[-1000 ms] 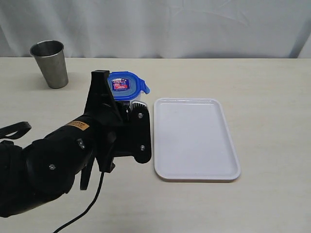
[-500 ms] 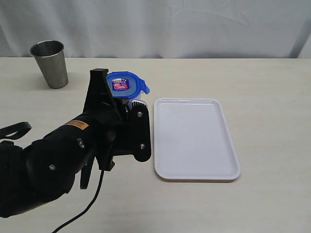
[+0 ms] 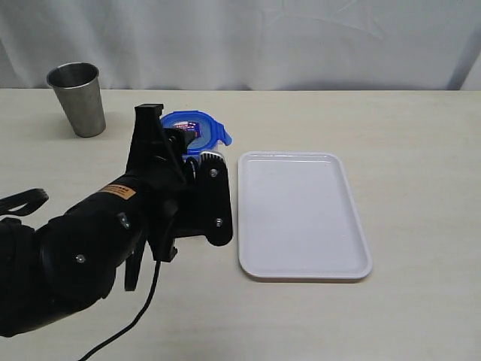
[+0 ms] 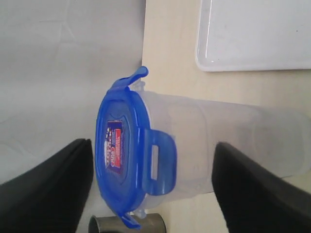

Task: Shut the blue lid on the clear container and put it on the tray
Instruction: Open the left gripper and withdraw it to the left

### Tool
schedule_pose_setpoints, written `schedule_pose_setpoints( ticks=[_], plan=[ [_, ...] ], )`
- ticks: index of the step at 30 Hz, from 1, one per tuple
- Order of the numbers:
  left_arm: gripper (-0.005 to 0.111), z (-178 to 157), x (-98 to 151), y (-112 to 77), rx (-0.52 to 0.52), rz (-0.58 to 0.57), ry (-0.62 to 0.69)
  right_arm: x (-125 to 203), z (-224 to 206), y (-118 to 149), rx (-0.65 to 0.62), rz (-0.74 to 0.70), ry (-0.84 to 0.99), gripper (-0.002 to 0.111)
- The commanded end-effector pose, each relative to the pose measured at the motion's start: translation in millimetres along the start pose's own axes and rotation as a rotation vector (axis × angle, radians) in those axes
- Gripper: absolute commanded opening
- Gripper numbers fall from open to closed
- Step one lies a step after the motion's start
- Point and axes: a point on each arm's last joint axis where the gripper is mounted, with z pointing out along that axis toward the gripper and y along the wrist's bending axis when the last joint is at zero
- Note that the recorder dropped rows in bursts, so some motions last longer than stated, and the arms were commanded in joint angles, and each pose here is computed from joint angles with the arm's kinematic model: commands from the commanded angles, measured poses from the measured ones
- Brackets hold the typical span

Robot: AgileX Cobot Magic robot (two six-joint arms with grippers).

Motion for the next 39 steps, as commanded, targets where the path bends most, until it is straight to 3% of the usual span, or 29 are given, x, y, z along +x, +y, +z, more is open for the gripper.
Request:
schedule_pose_setpoints(
  ticks=[1,5,13,18,26,31,36,39],
  plan=[
    [0.073,-6,-4,-3.0,-0.018,-0.045,0.02,0,0,0,-0.002,-0.004,-0.006,0.004],
    [0.073,-14,-11,-4.3,-0.062,-0.049,0.031,0,0,0,-0.002,-0.004,-0.006,0.004],
    [0.073,-16,-10,-17.4,0.063,-0.117,0.074,0,0,0,-0.002,-0.004,-0.006,0.004],
    [0.072,-27,-18,-21.8,0.034,-0.115,0.09,0,0,0,-0.002,-0.004,-0.006,0.004],
    [0.051,-50,-23,-19.0,-0.063,-0.139,0.159,0,0,0,-0.002,-0.004,-0.006,0.004],
    [0.04,-68,-22,1.9,-0.039,-0.277,0.074,0,0,0,-0.002,-0.004,-0.006,0.004],
    [0.035,-91,-12,41.3,-0.024,-0.527,-0.107,0,0,0,-0.002,-0.004,-0.006,0.004],
    [0.026,-94,5,63.1,0.014,-0.695,-0.188,0,0,0,-0.002,-0.004,-0.006,0.004]
  ],
)
